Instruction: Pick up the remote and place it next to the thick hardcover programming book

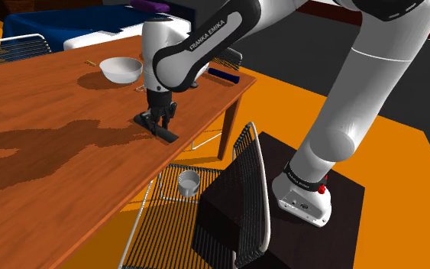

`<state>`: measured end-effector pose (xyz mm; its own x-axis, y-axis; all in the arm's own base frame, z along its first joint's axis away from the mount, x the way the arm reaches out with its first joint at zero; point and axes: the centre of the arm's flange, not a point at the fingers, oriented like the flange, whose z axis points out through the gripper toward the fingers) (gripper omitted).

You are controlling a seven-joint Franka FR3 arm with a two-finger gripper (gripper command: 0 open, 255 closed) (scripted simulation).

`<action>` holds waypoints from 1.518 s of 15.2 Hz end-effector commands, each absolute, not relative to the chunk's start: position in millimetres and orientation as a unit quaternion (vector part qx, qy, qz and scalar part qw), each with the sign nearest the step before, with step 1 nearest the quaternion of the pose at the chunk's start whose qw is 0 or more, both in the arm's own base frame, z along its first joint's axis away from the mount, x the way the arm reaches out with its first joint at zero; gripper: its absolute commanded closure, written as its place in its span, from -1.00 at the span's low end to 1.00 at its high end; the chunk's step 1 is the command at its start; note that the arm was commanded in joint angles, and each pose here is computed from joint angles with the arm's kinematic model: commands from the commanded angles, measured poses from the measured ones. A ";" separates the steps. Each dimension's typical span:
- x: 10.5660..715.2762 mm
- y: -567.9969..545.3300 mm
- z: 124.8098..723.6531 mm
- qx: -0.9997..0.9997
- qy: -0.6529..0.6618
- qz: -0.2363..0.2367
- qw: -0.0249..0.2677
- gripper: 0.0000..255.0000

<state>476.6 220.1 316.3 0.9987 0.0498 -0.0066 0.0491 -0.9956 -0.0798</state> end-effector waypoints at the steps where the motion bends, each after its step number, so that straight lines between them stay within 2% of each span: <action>1: 474.7 223.1 313.8 -0.999 -0.027 0.006 0.040 1.00; 5: 475.3 222.8 314.7 -0.999 -0.027 0.006 0.040 1.00; 23: 475.3 222.8 409.7 -0.999 -0.027 0.006 0.040 1.00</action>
<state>476.3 222.9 404.4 0.9984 0.0553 -0.0101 0.0543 -0.9952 -0.0811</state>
